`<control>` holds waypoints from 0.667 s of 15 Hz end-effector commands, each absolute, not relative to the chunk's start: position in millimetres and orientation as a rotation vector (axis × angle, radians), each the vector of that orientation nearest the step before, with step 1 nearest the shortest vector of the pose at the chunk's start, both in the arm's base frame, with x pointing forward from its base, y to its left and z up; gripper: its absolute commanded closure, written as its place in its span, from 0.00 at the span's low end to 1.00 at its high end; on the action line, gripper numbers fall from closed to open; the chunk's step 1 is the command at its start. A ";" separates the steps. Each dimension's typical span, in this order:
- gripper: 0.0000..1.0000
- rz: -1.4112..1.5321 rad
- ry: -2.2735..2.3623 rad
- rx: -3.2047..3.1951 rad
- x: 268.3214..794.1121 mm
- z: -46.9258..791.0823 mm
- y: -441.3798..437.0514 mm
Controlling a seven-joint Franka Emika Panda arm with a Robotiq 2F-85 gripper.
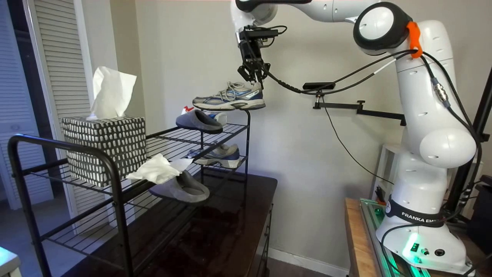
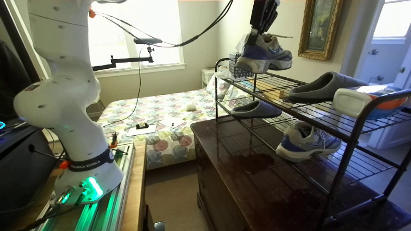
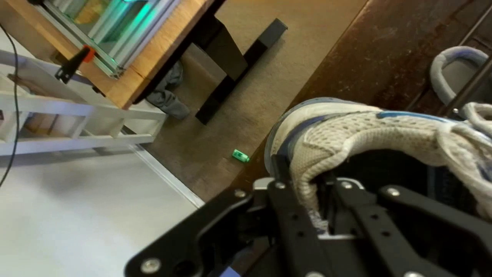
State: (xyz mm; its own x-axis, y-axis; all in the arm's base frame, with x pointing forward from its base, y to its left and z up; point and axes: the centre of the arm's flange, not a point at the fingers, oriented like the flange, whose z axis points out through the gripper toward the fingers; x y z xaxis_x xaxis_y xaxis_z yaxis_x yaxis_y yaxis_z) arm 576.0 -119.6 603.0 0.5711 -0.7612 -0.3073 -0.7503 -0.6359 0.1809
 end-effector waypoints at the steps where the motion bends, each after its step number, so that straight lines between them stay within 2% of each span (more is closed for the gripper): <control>1: 0.95 -0.722 -1.404 2.724 506.7 552.3 -117.0; 2: 0.95 -0.664 -1.343 2.721 563.5 581.0 -125.8; 3: 0.81 -0.692 -1.346 2.707 560.5 573.4 -127.9; 4: 0.81 -0.697 -1.345 2.704 561.2 571.2 -128.2; 5: 0.95 -0.674 -1.265 2.717 567.7 573.2 -129.6; 10: 0.95 -0.696 -0.892 2.636 561.0 563.9 -141.8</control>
